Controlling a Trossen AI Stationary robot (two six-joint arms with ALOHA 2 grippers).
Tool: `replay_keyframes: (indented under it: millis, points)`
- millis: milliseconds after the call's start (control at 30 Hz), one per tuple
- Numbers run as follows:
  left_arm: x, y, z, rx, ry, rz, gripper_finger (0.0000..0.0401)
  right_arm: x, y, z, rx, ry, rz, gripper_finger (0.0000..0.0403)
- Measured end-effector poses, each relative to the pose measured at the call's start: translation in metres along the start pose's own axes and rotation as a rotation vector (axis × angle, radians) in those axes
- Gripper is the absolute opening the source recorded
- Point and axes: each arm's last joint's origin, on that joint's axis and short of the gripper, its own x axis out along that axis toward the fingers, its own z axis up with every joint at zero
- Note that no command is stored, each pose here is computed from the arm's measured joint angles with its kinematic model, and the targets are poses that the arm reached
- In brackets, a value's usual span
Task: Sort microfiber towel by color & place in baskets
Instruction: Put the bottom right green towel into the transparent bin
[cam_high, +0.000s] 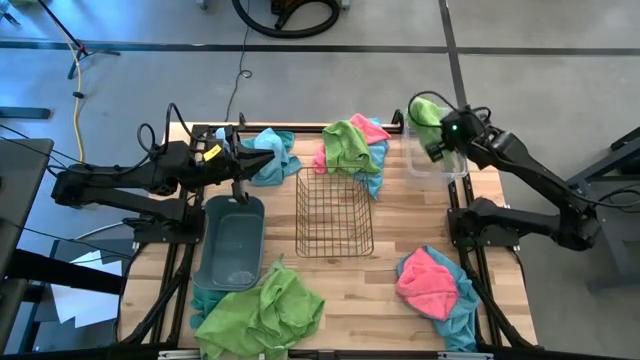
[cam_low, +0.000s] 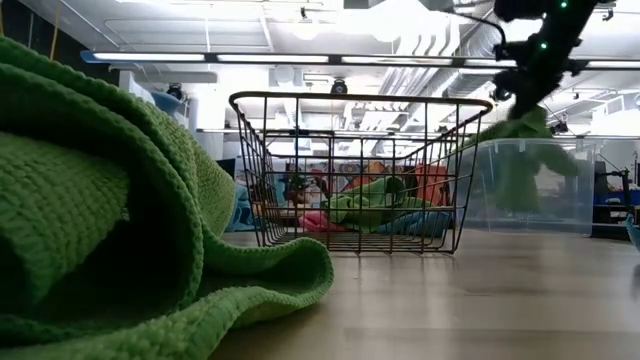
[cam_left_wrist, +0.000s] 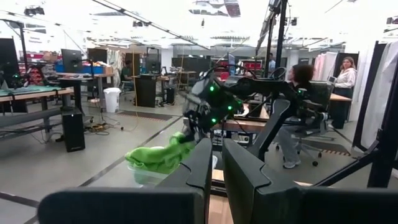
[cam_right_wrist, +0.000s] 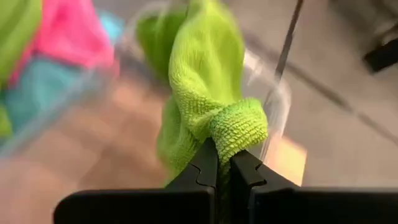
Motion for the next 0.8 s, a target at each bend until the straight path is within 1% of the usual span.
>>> replay_keyframes:
  millis: [67, 167, 267, 367, 433, 533, 633, 700, 800]
  points:
    - [0.0, 0.0, 0.0, 0.0, 0.0, 0.0, 0.0026, 0.003, 0.002, -0.007, -0.009, 0.081, 0.018, 0.0]
    - [0.0, 0.0, 0.0, 0.0, 0.0, 0.0, 0.0026, 0.007, 0.005, -0.018, -0.042, 0.163, 0.055, 0.0]
    - [0.0, 0.0, 0.0, 0.0, 0.0, 0.0, 0.0026, 0.01, 0.007, -0.022, -0.042, 0.19, 0.094, 0.0]
    - [0.0, 0.0, 0.0, 0.0, 0.0, 0.0, 0.0026, 0.01, 0.007, -0.021, -0.032, 0.176, 0.098, 0.0]
    - [0.0, 0.0, 0.0, 0.0, 0.0, 0.0, 0.0026, 0.01, 0.008, -0.018, 0.003, 0.155, 0.103, 0.0]
    - [0.0, 0.0, 0.0, 0.0, 0.0, 0.001, 0.0026, 0.012, 0.01, -0.014, 0.099, 0.129, 0.136, 0.0]
    - [0.0, 0.0, 0.0, 0.0, 0.0, 0.001, 0.0026, 0.018, 0.013, -0.011, 0.196, 0.156, 0.149, 0.0]
    - [0.0, 0.0, 0.0, 0.0, 0.0, 0.001, 0.0026, 0.026, 0.015, -0.008, 0.217, 0.202, 0.155, 0.0]
    - [0.0, 0.0, 0.0, 0.0, 0.0, 0.001, 0.0026, 0.04, 0.018, 0.0, 0.192, 0.28, 0.179, 0.0]
